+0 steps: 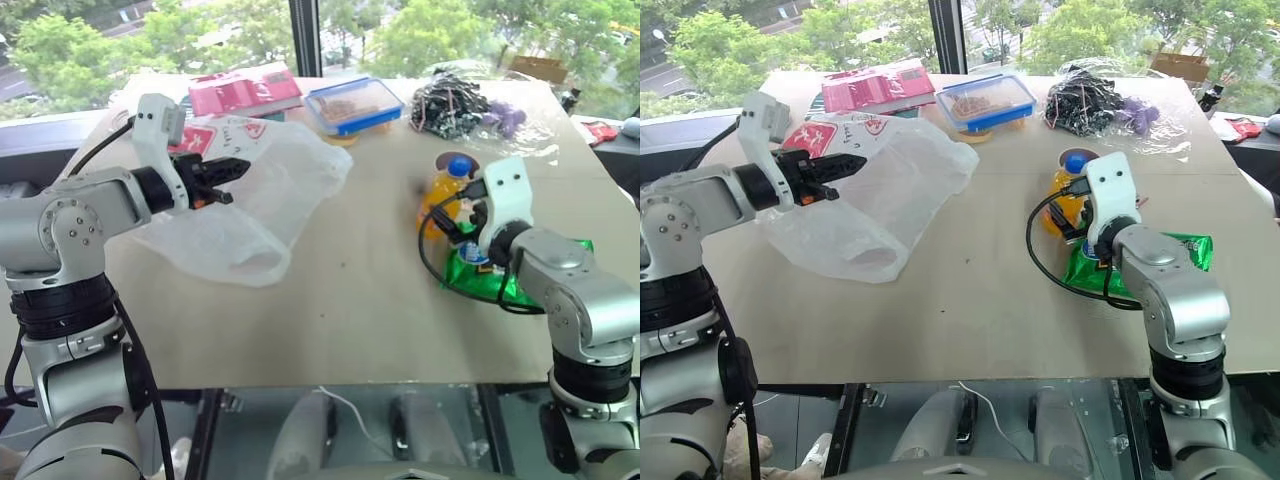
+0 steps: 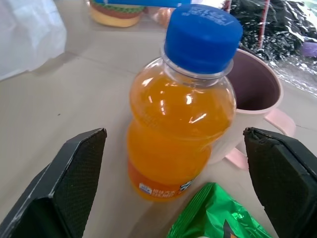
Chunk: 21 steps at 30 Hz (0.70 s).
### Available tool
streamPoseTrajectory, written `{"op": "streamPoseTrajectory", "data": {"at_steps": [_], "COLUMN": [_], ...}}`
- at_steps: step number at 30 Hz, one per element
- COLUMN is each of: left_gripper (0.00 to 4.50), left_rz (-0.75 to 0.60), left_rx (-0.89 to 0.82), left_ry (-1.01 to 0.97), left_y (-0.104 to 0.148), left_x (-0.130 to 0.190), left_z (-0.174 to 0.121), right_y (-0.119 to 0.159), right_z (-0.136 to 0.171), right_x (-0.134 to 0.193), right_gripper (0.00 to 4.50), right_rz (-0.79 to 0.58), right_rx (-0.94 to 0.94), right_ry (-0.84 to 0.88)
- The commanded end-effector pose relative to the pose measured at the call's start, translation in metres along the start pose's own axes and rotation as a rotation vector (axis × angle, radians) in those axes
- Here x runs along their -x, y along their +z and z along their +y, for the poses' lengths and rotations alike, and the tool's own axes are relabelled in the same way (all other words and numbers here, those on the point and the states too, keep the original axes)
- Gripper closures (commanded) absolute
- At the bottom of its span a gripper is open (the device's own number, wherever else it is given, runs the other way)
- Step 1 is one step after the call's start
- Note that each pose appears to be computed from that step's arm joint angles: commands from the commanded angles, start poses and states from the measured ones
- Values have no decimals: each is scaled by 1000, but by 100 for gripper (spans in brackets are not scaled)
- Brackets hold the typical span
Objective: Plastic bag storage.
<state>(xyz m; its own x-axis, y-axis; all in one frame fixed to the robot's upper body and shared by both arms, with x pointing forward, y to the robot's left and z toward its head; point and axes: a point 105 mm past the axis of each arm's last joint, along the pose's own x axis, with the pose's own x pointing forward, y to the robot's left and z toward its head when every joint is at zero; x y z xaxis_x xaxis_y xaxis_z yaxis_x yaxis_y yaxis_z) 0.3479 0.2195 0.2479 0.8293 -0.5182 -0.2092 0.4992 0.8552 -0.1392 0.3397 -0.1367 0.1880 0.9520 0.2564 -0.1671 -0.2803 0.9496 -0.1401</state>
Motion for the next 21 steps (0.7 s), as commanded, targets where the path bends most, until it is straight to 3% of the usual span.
{"op": "streamPoseTrajectory", "data": {"at_steps": [1,14,17,19,21], "left_gripper": [445,445,450,450,450], "left_rz": [-55,-55,-56,-57,-56], "left_rx": [-30,-30,-29,-28,-26], "left_ry": [10,0,5,7,8], "left_y": [16,16,17,17,17], "left_x": [7,4,5,5,5], "left_z": [1,-3,-2,-2,-2], "right_y": [11,11,10,11,12], "right_z": [-7,2,4,4,5], "right_x": [-3,-23,-25,-25,-24], "right_gripper": [0,0,82,186,206], "right_rz": [-32,-39,-47,-50,-58], "right_rx": [-41,-142,-154,-146,-131], "right_ry": [-85,-164,-168,-167,-157]}}
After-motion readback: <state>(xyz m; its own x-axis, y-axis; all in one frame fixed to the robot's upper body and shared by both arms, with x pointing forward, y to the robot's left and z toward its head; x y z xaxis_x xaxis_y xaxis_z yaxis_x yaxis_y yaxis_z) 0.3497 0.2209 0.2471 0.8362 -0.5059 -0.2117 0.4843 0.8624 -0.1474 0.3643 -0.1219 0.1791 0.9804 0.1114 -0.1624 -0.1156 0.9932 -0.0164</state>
